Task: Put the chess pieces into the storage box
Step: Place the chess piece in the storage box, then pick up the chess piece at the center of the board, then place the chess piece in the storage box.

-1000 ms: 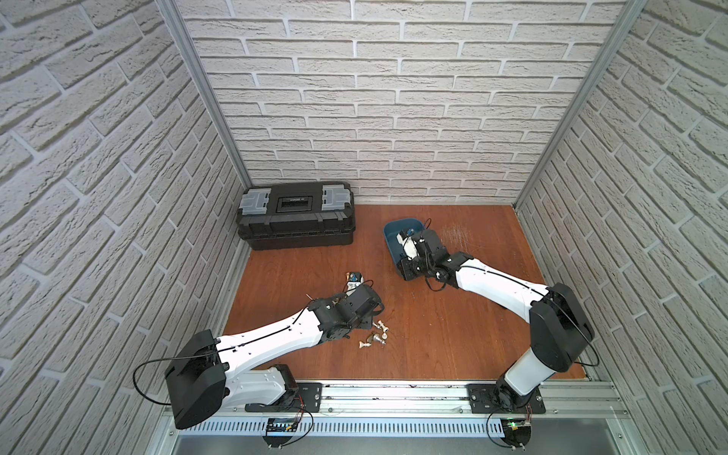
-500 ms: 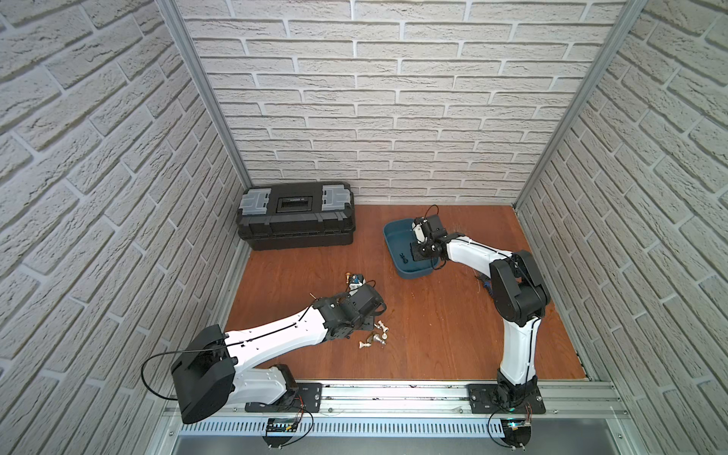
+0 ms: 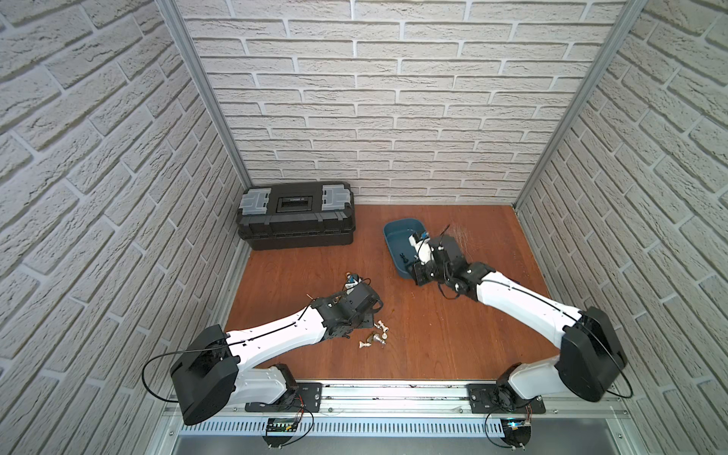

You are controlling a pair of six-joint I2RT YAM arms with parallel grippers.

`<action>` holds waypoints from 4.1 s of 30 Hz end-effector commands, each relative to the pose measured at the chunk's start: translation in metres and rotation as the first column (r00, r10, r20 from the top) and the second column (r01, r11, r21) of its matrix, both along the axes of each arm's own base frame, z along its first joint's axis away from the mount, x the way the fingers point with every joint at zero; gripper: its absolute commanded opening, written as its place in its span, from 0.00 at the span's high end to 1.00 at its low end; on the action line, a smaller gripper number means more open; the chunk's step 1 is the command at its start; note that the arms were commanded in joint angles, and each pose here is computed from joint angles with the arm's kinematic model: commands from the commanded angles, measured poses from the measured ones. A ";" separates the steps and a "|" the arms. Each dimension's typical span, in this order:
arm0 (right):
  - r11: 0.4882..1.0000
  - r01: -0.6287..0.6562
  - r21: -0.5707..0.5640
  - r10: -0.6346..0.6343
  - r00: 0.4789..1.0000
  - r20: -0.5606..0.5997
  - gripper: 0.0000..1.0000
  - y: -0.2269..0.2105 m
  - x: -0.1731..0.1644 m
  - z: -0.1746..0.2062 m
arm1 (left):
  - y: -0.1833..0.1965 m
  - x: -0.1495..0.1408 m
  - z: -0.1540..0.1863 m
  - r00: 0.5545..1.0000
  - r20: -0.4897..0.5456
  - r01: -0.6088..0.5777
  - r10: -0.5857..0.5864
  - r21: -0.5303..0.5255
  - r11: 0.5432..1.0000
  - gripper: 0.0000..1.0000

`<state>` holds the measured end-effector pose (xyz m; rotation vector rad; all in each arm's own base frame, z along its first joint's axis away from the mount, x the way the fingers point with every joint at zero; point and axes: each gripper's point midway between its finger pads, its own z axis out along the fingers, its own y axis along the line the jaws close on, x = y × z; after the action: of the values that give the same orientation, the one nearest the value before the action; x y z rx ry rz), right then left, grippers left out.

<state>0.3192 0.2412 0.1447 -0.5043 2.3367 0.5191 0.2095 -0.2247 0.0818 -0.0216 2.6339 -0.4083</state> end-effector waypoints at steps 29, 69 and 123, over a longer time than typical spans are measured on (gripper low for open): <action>0.859 -0.503 0.097 0.512 0.841 -0.172 0.64 0.085 -0.155 -0.094 | 0.004 0.004 -0.028 0.985 -0.005 -0.171 0.172 -0.169 0.971 0.61; 0.872 -0.489 0.020 0.473 0.831 -0.291 0.90 0.093 -0.153 -0.117 | -0.001 -0.051 -0.058 0.990 -0.141 -0.016 0.011 -0.032 0.999 0.68; 0.963 0.158 -0.219 -0.183 0.978 -0.098 0.89 -0.028 0.161 -0.054 | 0.031 -0.045 -0.005 1.000 -0.004 -0.031 0.031 0.045 0.999 0.58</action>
<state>0.4689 0.2180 0.0943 -0.3730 2.5197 0.2544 0.1631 -0.1940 0.0690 -0.0910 2.6488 -0.3776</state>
